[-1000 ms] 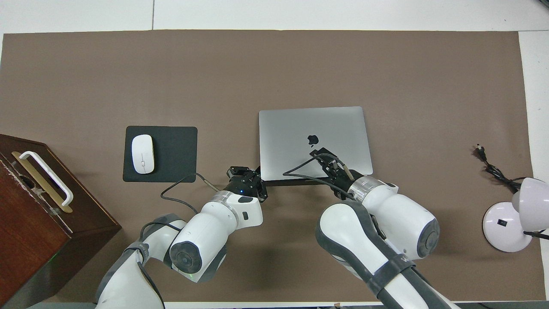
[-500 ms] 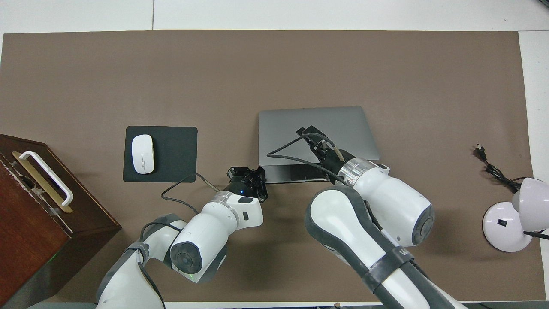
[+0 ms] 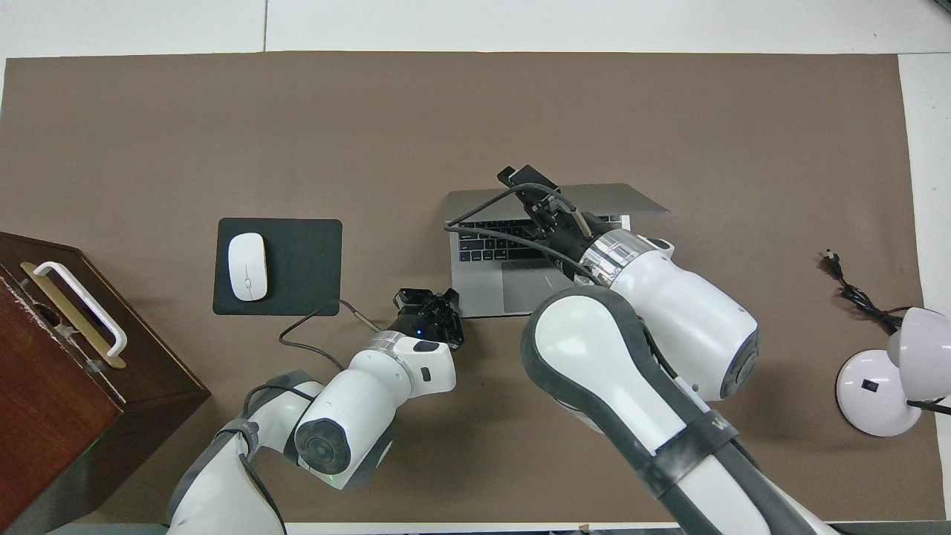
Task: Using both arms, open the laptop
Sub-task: 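Lift the laptop lid upward and away with the right gripper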
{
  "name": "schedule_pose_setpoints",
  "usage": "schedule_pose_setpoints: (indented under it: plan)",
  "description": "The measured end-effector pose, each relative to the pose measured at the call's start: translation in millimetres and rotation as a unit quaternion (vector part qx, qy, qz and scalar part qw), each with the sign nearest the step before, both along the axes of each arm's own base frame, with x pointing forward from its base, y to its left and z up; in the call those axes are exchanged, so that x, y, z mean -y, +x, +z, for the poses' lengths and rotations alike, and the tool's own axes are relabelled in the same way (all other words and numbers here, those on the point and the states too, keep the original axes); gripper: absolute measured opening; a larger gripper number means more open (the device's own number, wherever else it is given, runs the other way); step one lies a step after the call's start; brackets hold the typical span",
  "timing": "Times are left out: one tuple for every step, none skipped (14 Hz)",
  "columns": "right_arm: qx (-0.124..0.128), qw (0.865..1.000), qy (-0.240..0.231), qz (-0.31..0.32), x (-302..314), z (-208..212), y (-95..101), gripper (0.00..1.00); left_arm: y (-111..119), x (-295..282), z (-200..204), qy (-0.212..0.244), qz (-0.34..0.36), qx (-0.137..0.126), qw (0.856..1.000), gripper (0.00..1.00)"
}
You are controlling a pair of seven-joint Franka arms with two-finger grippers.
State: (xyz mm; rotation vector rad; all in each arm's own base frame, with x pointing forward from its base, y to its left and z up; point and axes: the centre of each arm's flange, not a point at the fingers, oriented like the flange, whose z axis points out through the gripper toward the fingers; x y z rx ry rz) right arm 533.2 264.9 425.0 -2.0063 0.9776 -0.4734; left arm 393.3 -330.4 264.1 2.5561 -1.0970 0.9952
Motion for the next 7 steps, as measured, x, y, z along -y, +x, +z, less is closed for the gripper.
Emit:
schedule_pose_setpoints:
  plan:
    - [0.011,1.0,0.001,0.001,0.2,8.1,4.5,1.0,0.0,0.0,0.0,0.0,0.0,0.0,1.0,0.01]
    - [0.021,1.0,0.0,0.003,1.5,15.3,8.8,1.0,0.0,0.0,0.0,0.0,0.0,0.0,1.0,0.01]
    - [0.032,0.999,-0.002,0.004,3.4,21.4,12.8,1.0,0.0,0.0,0.0,0.0,0.0,0.0,1.0,0.01]
    - [0.041,0.999,-0.005,0.006,6.1,26.4,16.9,1.0,-0.1,0.0,0.0,0.0,0.0,0.0,1.0,0.01]
    - [0.049,0.999,-0.008,0.005,10.3,30.7,21.8,1.0,-0.1,0.1,0.0,0.0,0.0,0.0,1.0,0.01]
    - [0.054,0.998,-0.01,0.001,16.0,33.2,26.6,1.0,-0.1,0.1,0.0,0.0,0.0,0.0,1.0,0.01]
    - [0.058,0.998,-0.014,-0.002,22.7,33.8,31.3,1.0,-0.1,0.1,0.0,0.0,0.0,0.0,1.0,0.01]
